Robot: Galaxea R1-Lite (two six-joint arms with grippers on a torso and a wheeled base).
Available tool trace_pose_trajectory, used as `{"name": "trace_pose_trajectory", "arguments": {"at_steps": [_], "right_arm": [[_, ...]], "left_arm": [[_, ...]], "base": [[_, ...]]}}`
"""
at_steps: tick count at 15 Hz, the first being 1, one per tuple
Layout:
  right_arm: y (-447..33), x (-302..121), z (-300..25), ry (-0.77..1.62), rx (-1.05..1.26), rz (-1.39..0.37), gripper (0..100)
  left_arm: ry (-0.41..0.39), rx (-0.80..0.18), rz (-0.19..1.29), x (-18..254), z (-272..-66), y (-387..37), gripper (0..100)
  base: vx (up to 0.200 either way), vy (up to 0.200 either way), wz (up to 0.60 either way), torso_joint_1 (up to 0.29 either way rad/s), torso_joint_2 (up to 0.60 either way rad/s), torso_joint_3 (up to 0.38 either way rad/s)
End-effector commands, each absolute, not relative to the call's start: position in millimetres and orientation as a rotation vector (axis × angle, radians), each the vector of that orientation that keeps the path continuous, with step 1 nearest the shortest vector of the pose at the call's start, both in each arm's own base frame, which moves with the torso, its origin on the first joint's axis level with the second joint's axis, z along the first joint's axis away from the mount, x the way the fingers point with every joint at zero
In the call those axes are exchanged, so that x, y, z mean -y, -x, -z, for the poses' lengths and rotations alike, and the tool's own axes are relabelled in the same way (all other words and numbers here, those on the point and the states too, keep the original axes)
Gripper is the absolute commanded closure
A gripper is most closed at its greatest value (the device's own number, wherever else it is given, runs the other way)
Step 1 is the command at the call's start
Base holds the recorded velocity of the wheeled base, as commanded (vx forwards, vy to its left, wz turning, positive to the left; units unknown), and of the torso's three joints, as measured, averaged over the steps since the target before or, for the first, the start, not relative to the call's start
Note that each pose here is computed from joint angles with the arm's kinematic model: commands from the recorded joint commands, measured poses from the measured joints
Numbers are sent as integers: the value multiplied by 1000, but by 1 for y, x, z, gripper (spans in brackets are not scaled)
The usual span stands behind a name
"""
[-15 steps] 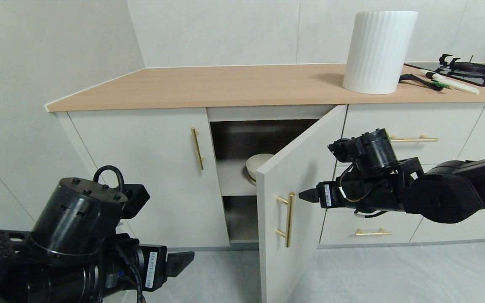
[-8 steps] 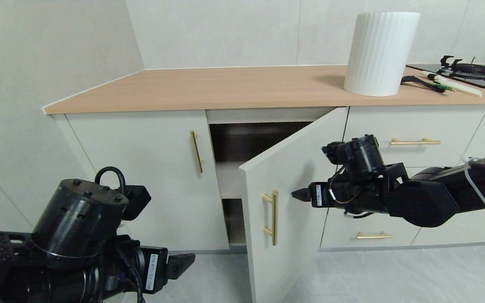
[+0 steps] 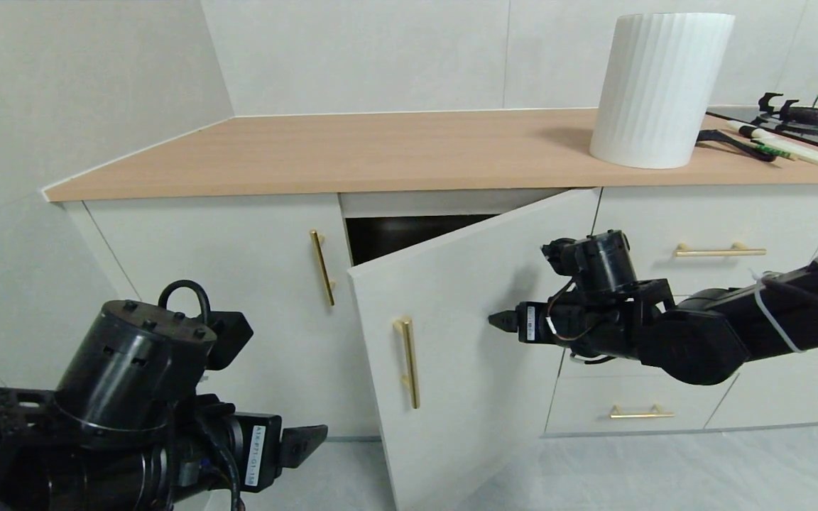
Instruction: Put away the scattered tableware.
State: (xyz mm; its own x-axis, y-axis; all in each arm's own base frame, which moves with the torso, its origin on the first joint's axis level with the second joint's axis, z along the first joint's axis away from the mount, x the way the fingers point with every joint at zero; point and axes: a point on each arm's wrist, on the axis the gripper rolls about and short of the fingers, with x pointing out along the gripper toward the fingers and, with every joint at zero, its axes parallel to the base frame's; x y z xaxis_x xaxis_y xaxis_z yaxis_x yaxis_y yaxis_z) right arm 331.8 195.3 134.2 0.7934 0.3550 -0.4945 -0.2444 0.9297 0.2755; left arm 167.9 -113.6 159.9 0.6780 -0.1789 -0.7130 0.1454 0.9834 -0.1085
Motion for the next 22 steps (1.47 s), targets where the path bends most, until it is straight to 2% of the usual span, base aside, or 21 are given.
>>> {"name": "trace_pose_trajectory", "arguments": {"at_steps": [1,22], "right_arm": [[-337,-198,-126,-205,-562,-311,0],[-407,-215,-106,-337,-261,-2,0]], "left_arm": [[46,-805,181,114,-160,-169,0],[43,-811,178,114,-159,-169,0]], "base": [[0,0,0,0,0,0],[0,0,0,0,0,0]]}}
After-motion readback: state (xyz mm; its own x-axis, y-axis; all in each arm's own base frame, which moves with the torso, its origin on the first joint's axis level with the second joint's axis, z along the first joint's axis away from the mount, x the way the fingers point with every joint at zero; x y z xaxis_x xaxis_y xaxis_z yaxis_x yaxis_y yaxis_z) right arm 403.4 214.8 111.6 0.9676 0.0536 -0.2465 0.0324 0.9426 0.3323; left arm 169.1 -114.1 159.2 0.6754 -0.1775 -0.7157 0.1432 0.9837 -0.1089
